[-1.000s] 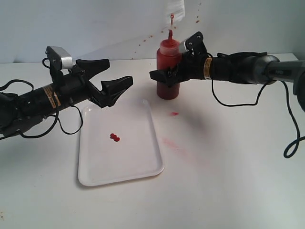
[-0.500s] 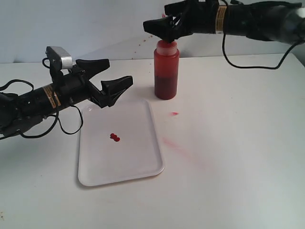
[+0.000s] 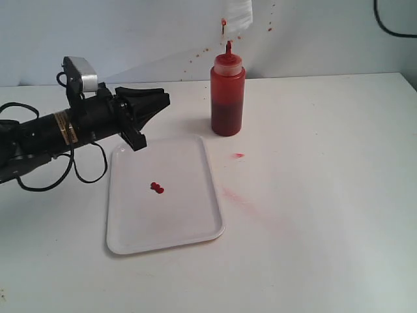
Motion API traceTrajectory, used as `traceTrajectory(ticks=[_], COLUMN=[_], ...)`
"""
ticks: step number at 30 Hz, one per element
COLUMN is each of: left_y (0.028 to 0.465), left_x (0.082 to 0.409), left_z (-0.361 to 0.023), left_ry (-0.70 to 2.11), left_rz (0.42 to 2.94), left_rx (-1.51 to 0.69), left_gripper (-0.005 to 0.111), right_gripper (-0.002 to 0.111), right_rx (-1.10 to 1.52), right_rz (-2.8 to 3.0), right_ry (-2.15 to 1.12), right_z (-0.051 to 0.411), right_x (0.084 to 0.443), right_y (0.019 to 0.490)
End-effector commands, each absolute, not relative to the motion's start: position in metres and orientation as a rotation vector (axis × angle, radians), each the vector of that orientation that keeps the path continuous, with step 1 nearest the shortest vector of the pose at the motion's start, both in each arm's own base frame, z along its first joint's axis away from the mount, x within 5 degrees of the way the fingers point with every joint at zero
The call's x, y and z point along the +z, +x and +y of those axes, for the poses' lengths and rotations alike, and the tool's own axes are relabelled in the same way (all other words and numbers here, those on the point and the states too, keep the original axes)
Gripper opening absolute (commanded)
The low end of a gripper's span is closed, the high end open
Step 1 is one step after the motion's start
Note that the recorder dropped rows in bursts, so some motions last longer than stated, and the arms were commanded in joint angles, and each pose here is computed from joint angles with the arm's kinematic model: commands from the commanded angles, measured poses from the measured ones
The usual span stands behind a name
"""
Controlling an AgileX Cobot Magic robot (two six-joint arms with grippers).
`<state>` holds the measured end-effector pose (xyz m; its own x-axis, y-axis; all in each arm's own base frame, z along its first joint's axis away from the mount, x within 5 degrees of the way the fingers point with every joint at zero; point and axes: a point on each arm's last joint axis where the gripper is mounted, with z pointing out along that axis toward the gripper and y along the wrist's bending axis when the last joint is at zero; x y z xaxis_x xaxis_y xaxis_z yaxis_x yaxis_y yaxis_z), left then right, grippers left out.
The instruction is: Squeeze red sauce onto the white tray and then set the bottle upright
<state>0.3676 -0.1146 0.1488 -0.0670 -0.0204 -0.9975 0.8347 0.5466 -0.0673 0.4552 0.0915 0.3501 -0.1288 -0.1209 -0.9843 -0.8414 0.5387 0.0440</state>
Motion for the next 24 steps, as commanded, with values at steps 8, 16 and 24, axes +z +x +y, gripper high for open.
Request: traceTrajectory(ticks=[8, 16, 24], left_y=[0.341, 0.294, 0.23], left_x=[0.226, 0.258, 0.293], left_z=[-0.116, -0.104, -0.096], left_ry=[0.901, 0.817, 0.604], left_rz=[1.273, 1.336, 1.296], left_rx=[-0.769, -0.666, -0.688], left_gripper=[0.0, 0.0, 0.0], right_gripper=[0.013, 0.0, 0.0], right_rx=[0.929, 0.889, 0.751], right_rz=[1.636, 1.598, 1.642], right_ry=[-0.841, -0.876, -0.763], right_z=[0.04, 0.043, 0.043], right_x=[0.367, 0.389, 0.395], right_y=[0.434, 0.404, 0.355])
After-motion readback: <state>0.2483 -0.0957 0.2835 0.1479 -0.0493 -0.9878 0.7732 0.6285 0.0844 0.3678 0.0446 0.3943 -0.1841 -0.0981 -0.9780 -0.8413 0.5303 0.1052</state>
